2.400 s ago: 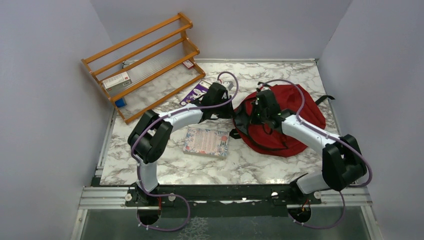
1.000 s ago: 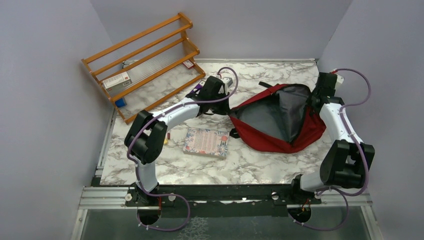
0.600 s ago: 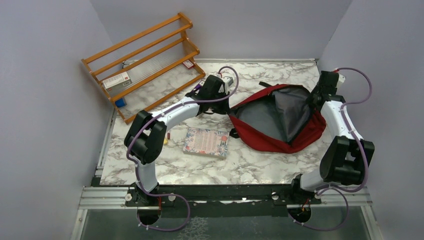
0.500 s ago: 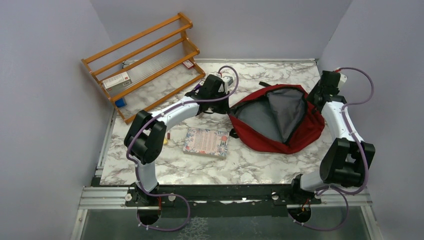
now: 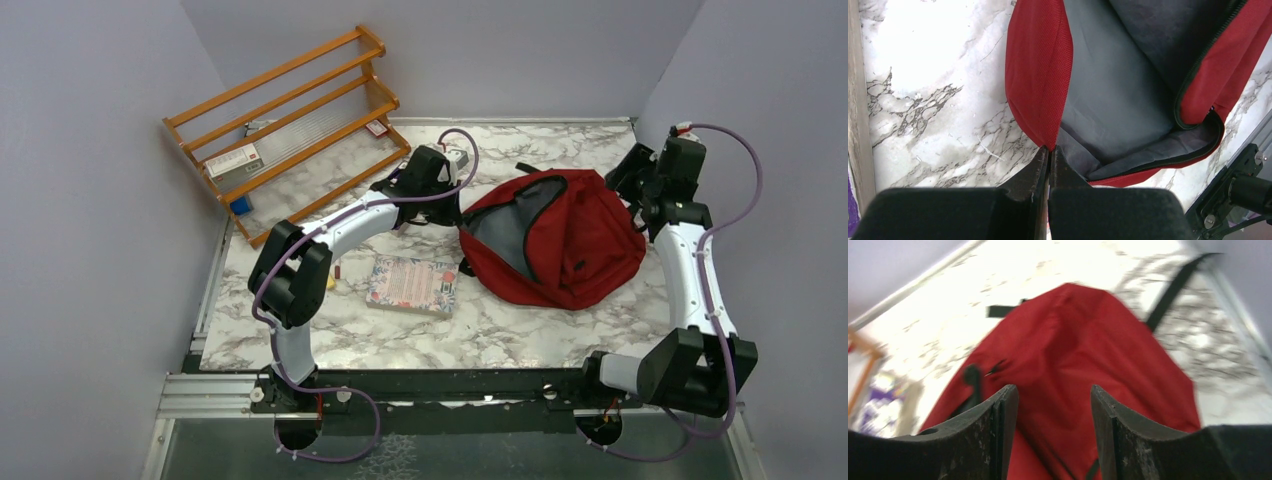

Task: Pack the student bag
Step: Unzip the student bag at the center of the board.

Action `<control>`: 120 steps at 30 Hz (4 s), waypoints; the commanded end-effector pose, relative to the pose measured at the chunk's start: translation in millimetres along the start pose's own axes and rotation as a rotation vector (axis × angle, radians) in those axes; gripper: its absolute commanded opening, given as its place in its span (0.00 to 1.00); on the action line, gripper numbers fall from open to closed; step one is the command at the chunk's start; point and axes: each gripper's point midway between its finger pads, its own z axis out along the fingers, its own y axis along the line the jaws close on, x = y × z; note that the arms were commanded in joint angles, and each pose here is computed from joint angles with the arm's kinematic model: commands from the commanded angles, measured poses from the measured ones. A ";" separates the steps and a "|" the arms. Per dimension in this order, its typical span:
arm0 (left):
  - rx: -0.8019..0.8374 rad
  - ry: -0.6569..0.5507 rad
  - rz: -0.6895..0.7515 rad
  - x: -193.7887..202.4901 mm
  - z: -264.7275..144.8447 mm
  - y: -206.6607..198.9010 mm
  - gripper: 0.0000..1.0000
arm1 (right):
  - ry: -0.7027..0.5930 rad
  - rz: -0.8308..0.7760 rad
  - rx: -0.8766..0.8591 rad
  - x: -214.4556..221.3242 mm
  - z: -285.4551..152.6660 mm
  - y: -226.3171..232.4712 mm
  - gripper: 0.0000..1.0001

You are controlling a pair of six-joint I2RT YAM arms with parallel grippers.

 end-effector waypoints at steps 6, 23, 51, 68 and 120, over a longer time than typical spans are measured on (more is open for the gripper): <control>0.040 -0.021 0.020 -12.4 -0.9 -15.1 0.00 | 0.194 -0.025 -0.583 54.9 -54.6 147.1 0.58; 0.040 -0.027 0.013 -9.5 -8.1 -19.4 0.00 | 0.326 -0.238 -0.108 205.0 15.6 155.8 0.15; 0.019 -0.020 0.027 -3.6 -8.9 -13.8 0.00 | 0.277 -0.244 0.040 129.0 -30.8 59.6 0.33; 0.054 -0.034 0.026 -7.7 -17.8 -23.5 0.00 | 0.295 -0.363 0.099 182.6 -42.3 83.9 0.84; -0.075 -0.148 -0.077 -59.9 -64.0 63.8 0.00 | 0.244 -0.194 0.208 132.2 -20.0 -12.7 0.01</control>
